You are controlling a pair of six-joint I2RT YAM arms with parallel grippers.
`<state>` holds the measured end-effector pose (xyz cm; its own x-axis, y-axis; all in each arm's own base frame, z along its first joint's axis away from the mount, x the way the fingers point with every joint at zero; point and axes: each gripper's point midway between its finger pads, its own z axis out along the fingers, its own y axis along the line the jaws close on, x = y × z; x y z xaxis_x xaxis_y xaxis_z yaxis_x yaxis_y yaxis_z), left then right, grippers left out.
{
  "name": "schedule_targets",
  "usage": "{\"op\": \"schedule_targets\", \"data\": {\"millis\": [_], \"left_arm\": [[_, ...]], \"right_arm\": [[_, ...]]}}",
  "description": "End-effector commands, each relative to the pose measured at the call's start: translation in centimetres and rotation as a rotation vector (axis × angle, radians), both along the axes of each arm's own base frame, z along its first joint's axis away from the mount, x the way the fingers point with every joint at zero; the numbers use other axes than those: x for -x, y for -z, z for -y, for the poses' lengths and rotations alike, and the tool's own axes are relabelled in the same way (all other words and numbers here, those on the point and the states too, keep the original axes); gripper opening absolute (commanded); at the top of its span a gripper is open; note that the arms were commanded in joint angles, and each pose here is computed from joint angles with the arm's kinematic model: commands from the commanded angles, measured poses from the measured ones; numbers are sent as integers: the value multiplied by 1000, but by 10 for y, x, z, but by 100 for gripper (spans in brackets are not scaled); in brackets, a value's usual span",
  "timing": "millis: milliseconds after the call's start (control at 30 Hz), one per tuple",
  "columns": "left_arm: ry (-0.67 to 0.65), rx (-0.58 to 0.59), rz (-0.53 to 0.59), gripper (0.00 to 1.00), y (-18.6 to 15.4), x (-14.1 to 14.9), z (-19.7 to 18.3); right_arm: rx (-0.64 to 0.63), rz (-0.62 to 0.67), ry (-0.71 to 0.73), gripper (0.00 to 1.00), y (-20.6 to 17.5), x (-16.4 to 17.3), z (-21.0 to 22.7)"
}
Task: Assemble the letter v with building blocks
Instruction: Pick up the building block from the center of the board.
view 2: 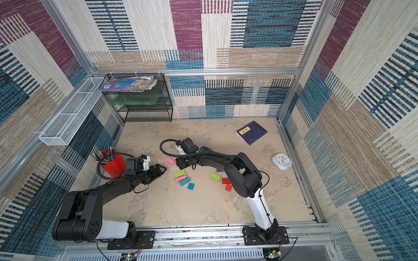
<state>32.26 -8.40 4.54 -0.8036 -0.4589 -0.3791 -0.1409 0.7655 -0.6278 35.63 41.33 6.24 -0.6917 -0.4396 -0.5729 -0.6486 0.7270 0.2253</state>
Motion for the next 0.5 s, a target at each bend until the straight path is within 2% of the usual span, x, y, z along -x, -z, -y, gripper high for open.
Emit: {"op": "schedule_targets", "data": {"millis": [0,133,467], "left_arm": [[1,14,-13,83,2,8,2],[0,11,-8,83,0,14,1],[4,-5,3,83,-3,21,0]], "right_arm": [[54,37,-5,63,5,8,4],[87,17,8,64,19,21,4],[85,-13,23,74,29,40,-12]]}}
